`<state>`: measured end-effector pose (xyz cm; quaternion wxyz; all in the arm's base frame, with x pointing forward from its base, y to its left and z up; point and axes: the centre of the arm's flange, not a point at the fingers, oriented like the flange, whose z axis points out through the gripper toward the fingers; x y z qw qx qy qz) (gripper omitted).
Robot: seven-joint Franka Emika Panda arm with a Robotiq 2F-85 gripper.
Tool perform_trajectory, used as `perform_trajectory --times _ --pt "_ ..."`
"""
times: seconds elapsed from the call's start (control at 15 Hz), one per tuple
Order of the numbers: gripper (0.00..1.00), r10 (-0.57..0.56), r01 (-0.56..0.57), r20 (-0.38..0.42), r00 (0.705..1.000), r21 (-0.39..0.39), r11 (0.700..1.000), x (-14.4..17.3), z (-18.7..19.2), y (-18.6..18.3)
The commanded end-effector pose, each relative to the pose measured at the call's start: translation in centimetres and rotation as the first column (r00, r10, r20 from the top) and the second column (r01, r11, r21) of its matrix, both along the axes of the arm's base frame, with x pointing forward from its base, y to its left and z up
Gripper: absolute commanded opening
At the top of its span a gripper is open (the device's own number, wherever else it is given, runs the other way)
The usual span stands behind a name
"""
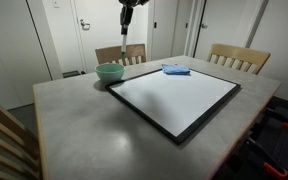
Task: Take the marker out of the bowl and use it to write on the board
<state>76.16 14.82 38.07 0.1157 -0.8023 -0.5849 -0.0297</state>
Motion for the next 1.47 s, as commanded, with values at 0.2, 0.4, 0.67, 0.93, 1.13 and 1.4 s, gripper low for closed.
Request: perform_trajectory --times 0.2,0.4,0.67,0.93,1.13,1.4 --pt "0.05 -0.149 0.135 -0.114 0.982 -0.122 0.983 -2.9 2.1 -1.2" --pt "0.05 -0.19 0.175 -0.078 0.979 -0.166 0.97 -3.7 2.2 -1.7" --pt "0.05 -0.218 0.207 -0.048 0.975 -0.177 0.962 -4.4 1.3 -2.6" --pt "0.05 -0.238 0.231 -0.015 0.971 -0.191 0.954 -4.8 -0.5 -3.2" --pt "0.05 -0.266 0.265 0.023 0.964 -0.226 0.938 -5.1 -2.3 -3.8" --pt "0.05 -0.323 0.329 0.068 0.944 -0.279 0.902 -6.1 -3.7 -4.3"
